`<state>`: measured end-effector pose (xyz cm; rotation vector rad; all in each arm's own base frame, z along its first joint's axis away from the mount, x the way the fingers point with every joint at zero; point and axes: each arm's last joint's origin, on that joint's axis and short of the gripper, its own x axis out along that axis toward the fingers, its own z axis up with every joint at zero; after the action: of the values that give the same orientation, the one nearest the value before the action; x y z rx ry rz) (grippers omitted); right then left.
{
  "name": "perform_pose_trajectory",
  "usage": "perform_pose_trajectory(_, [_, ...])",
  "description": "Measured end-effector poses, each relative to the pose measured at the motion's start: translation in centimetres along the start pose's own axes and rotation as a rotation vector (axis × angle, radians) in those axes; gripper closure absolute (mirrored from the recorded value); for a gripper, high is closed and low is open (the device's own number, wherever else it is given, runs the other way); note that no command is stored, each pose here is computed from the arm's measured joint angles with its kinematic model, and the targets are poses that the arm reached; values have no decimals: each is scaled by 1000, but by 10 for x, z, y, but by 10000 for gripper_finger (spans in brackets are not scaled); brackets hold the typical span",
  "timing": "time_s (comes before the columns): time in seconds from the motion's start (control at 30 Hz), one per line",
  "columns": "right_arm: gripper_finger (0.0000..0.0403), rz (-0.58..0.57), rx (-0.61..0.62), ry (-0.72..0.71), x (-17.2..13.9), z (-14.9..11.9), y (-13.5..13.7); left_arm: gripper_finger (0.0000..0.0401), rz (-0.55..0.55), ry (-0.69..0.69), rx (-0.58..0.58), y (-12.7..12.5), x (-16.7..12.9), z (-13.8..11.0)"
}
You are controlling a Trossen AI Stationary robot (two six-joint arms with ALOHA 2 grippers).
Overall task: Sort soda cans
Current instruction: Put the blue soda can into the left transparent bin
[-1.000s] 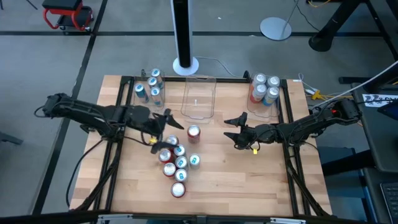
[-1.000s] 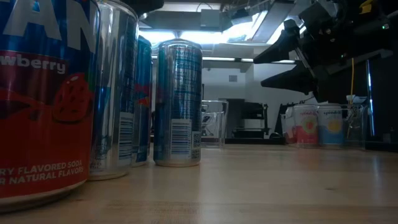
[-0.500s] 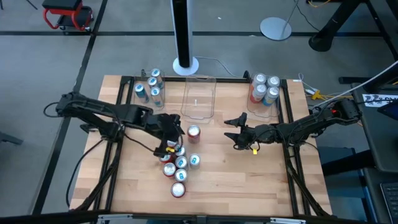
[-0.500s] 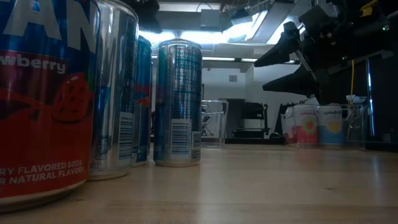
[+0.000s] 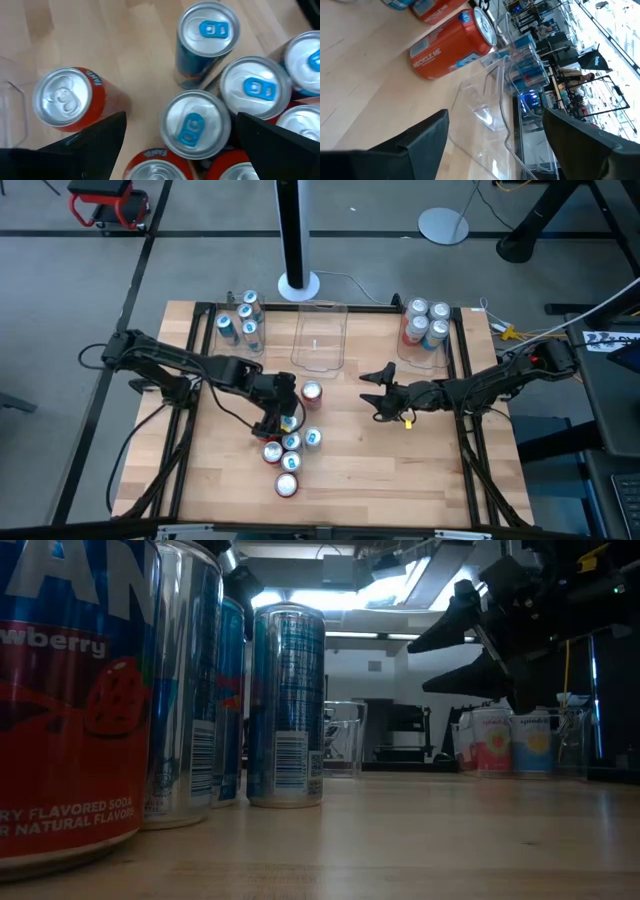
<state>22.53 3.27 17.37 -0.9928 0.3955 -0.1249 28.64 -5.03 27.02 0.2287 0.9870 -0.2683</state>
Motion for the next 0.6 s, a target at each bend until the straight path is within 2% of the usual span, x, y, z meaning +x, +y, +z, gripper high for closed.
perform_pose_trajectory(0.27, [81,2,3,2,6,-1,6,38,-17,18,-23,-1,0,-2])
perform_pose_trajectory(0.6, [81,-13,-10,-10,6,1,4,38,-28,80,-12,-1,22,-2])
